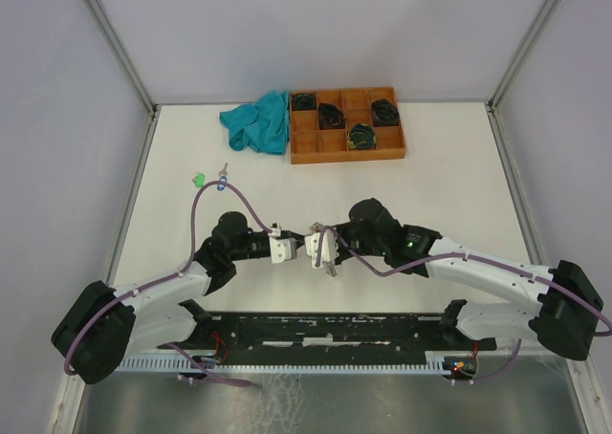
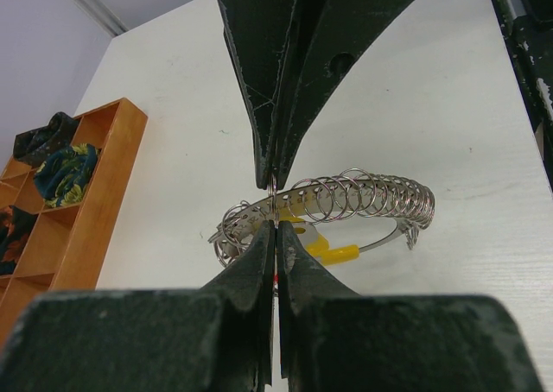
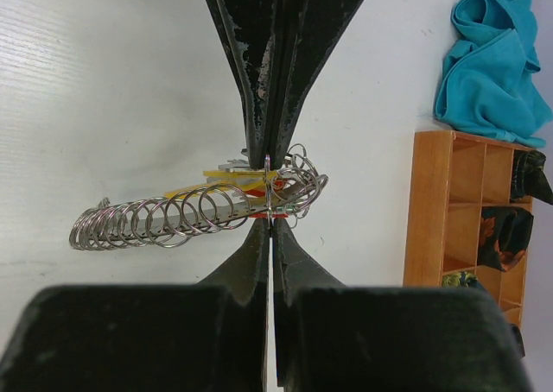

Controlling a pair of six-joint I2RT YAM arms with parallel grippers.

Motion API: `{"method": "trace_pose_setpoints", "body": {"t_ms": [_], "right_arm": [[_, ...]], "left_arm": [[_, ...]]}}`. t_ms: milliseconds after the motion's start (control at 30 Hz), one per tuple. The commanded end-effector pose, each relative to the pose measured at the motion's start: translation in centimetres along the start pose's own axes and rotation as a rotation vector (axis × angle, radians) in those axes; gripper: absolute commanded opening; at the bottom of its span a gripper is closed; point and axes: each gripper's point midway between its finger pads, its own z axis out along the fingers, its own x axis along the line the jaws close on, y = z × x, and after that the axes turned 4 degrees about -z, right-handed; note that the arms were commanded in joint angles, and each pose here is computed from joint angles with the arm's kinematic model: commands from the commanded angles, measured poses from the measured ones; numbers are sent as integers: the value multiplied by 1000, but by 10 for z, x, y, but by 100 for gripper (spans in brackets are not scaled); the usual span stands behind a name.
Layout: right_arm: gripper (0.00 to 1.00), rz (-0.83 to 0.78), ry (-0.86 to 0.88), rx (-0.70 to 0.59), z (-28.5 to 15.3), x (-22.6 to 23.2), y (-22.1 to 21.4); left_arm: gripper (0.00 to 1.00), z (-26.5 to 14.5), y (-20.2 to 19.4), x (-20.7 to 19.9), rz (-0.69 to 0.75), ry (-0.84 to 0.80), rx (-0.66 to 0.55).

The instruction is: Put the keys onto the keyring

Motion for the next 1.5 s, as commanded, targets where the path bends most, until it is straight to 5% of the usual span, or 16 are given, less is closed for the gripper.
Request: {"method": "trace_pose_setpoints", "body": {"t_ms": [0, 1467], "right_arm": [[1, -1, -67, -53, -5, -20, 18], [1, 22, -55, -64, -2, -20, 22]], "left_arm": [[3, 3, 24, 14, 63, 25, -59], [3, 6, 24, 13, 66, 16, -65]]}}
